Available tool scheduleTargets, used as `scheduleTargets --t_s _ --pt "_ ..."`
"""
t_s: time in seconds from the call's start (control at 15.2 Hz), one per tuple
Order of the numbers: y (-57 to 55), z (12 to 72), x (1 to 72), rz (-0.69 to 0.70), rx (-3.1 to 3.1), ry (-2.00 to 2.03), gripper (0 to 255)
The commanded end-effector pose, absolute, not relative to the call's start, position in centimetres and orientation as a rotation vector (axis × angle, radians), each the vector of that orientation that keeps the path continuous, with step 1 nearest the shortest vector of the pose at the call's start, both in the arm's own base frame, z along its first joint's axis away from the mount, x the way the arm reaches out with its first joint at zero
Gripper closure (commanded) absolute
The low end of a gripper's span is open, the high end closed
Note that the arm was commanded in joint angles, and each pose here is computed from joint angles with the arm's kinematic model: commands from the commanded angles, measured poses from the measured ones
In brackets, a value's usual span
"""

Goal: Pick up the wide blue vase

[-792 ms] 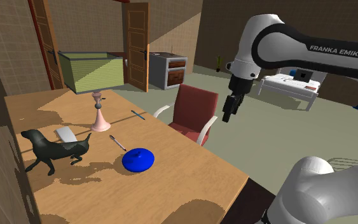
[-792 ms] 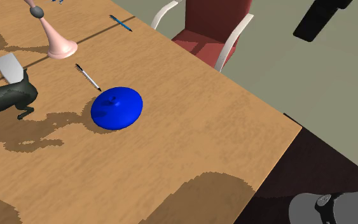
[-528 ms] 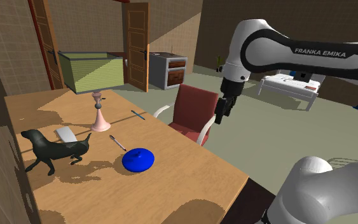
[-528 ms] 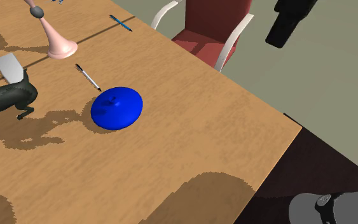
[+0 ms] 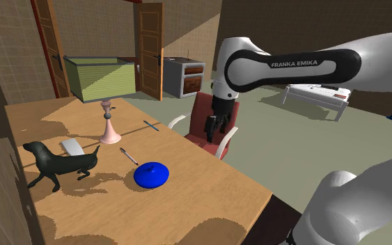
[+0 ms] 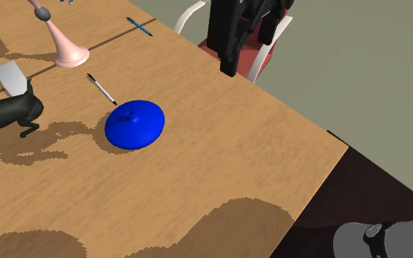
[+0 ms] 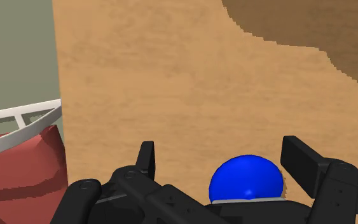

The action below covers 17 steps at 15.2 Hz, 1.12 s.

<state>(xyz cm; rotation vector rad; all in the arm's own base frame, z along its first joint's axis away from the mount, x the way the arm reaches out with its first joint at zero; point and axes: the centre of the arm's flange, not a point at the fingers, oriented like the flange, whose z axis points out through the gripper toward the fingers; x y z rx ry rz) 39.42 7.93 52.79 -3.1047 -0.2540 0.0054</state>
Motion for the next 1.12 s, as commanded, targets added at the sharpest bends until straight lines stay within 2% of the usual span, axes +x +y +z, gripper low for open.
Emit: scheduleTargets --t_s 0.0,1.06 --pt "9.2 51.5 41.5 0.016 -3.102 -0.247 0" --pt "19.7 40.8 57.1 0.108 -3.086 -0.195 0"
